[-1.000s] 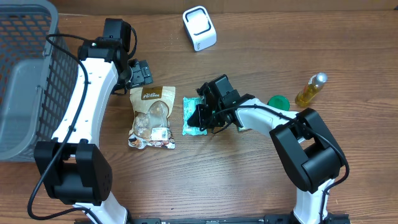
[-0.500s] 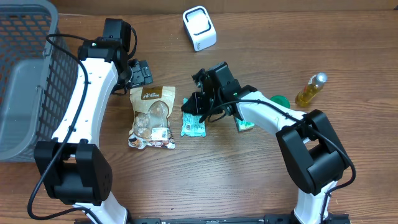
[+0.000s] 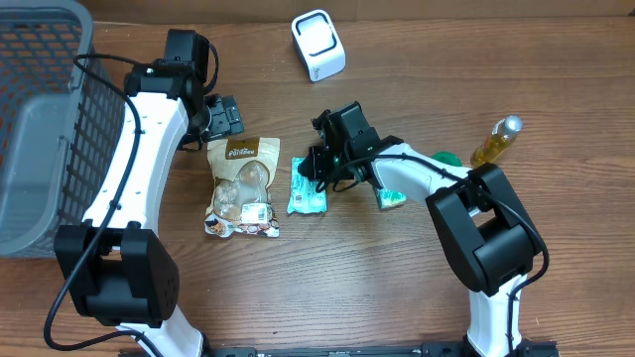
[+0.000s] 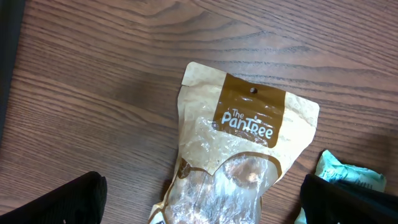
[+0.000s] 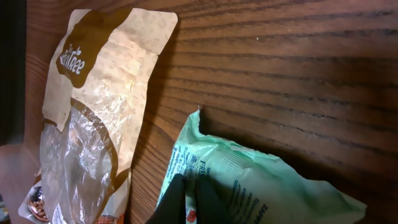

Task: Scan the item barcode

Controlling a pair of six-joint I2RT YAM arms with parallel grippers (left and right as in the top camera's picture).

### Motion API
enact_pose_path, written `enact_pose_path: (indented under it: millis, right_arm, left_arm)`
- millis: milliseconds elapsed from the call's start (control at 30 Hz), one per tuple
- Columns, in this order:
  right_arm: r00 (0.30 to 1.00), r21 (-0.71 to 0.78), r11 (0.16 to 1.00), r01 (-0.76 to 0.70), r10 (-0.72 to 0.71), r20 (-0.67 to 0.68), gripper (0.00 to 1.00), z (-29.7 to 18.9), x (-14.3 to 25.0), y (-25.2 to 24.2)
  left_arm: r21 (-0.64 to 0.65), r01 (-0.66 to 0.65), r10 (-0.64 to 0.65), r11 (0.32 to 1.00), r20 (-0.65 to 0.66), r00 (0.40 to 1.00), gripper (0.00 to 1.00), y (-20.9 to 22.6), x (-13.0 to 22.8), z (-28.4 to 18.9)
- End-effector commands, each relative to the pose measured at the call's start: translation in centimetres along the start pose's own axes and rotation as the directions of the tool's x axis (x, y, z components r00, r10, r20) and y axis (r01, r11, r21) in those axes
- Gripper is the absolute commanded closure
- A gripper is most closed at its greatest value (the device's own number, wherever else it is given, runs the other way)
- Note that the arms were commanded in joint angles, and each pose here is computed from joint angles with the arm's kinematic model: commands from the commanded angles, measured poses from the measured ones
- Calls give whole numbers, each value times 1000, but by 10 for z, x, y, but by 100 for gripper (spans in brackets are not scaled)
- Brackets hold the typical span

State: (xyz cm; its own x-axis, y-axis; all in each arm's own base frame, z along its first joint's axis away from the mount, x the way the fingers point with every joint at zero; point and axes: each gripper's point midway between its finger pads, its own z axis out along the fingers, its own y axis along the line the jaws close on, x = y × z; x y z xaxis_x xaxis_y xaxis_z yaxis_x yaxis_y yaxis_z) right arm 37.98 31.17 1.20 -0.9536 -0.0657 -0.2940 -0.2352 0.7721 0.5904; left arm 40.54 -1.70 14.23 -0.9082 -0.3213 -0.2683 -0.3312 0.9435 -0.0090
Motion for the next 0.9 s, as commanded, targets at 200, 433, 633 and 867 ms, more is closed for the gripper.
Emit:
enact_pose_path:
  millis: [200, 433, 633, 867]
  right_arm:
    - [996, -89, 994, 61, -55, 70, 91, -47, -37, 54]
    - [998, -44, 999, 14, -17, -61, 95, -62, 1, 61]
    - [983, 12, 1000, 12, -10, -182, 95, -39, 52, 51]
    - [988, 210, 976, 52, -20, -152, 95, -22, 78, 14]
  left_arm:
    - [5, -20, 20, 1000, 30, 999, 1, -3, -4, -9]
    - [5, -20, 20, 1000, 29, 999, 0, -3, -4, -9]
    - [5, -20, 20, 1000, 30, 999, 1, -3, -4, -9]
    - [5, -20, 20, 1000, 30, 999, 0, -3, -4, -9]
